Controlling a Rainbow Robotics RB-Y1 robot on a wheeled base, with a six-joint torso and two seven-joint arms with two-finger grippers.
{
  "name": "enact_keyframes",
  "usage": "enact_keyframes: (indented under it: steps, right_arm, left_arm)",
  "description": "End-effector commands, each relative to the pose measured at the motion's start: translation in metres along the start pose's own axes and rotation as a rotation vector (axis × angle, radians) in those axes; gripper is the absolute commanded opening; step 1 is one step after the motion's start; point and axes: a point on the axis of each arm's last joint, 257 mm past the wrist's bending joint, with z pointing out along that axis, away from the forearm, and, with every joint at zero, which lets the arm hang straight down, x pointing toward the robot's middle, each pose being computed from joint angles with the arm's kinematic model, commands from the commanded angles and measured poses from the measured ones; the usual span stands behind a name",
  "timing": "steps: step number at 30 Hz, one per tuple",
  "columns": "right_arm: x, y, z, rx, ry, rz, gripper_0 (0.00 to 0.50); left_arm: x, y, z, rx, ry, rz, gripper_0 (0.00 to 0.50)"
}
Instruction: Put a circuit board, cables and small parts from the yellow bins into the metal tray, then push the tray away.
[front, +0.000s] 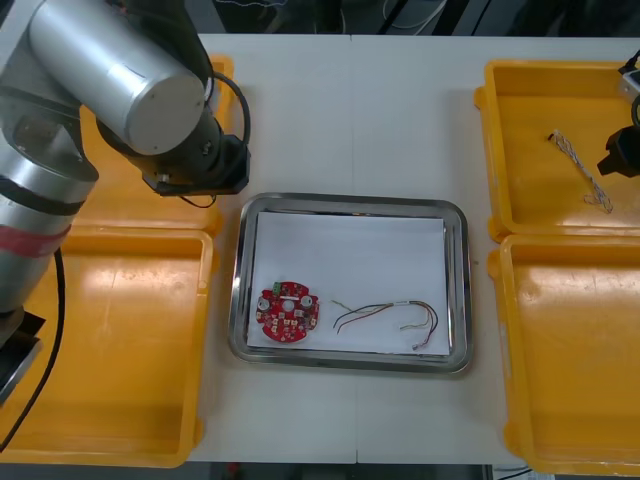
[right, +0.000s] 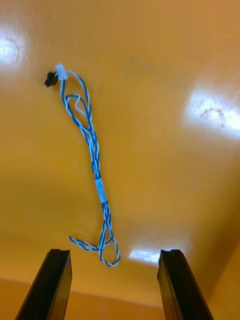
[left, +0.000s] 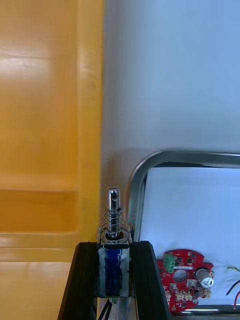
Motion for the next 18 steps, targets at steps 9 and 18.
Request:
enact_keyframes:
  steps: [9,18]
  right_arm:
    - [-0.061,0.015,0.011,0.014,-0.117,-0.047,0.5]
    - [-0.055,0.016,0.033,0.026,-0.121,-0.048,0.5]
  left_arm:
    - [0.01,-0.081,0.005,0.049,-0.084,0.062,0.0]
    - [0.021,-0.089,0.045,0.035,-0.074,0.053,0.0]
